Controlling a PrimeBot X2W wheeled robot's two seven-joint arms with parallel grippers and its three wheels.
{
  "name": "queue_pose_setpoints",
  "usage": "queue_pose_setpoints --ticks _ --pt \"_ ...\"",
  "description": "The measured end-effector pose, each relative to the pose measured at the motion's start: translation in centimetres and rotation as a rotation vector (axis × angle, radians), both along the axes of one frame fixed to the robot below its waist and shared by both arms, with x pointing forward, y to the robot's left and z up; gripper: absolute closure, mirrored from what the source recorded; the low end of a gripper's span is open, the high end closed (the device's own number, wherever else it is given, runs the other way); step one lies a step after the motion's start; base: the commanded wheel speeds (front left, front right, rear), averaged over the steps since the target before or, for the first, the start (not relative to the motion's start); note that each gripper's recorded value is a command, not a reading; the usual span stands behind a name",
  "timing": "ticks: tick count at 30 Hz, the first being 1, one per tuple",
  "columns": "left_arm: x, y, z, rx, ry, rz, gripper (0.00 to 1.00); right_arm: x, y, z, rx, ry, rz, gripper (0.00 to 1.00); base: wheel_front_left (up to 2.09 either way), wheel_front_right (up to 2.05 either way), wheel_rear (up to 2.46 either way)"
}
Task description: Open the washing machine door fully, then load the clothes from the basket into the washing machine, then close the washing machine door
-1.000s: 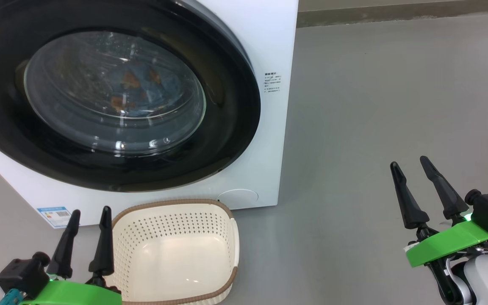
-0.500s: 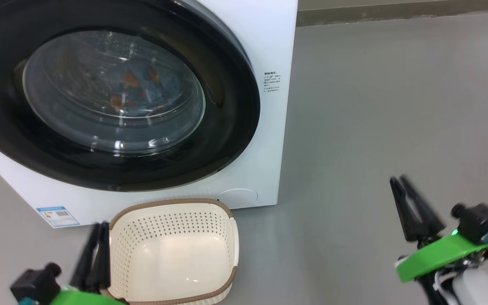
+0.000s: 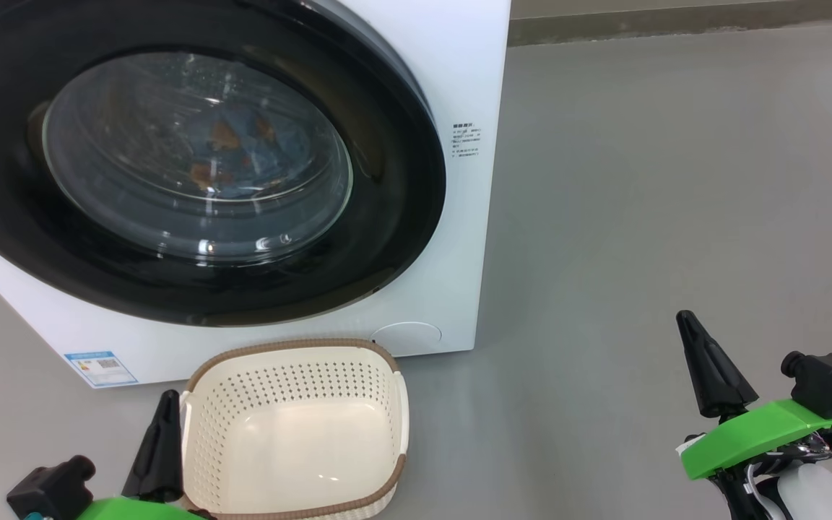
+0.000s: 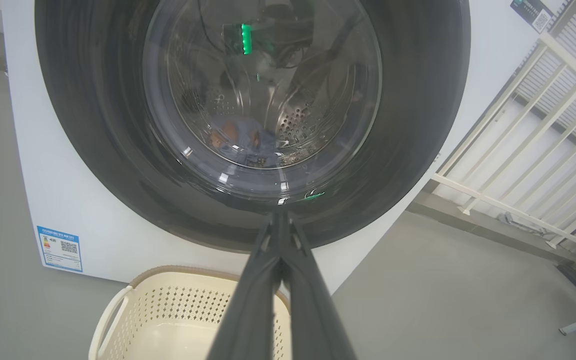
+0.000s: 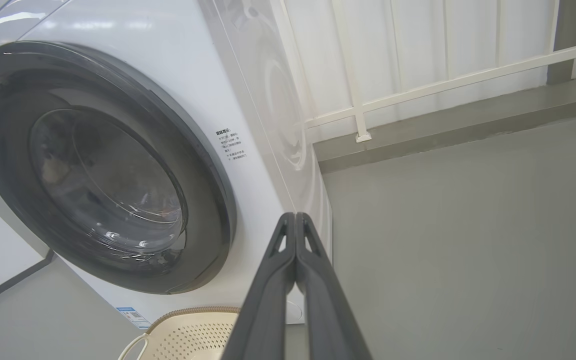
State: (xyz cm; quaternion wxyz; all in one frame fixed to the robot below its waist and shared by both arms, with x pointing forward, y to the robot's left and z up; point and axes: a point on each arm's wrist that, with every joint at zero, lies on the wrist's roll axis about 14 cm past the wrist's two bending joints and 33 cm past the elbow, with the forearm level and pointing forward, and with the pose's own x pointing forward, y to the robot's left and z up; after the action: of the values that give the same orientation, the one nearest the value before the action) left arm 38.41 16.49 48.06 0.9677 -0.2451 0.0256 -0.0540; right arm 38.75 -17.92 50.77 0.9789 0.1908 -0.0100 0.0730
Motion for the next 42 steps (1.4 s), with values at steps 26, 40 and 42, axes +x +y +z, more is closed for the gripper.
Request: queue_pose_setpoints --ticks 26,40,42 --pt "0.0 0.9 -0.4 -0.234 0.064 0.063 1.00 0.3 -1.0 -0.2 0.245 0.057 -0.059 1.00 0.00 0.00 0.00" --pt "-0.1 1.3 -0.5 -0.375 0.089 0.092 1.00 0.3 -1.4 -0.6 0.409 0.091 -0.086 1.00 0.00 0.00 0.00" --pt "-0.1 1.3 -0.5 -0.396 0.095 0.094 1.00 0.3 -1.3 -0.6 0.437 0.097 -0.088 1.00 0.00 0.00 0.00"
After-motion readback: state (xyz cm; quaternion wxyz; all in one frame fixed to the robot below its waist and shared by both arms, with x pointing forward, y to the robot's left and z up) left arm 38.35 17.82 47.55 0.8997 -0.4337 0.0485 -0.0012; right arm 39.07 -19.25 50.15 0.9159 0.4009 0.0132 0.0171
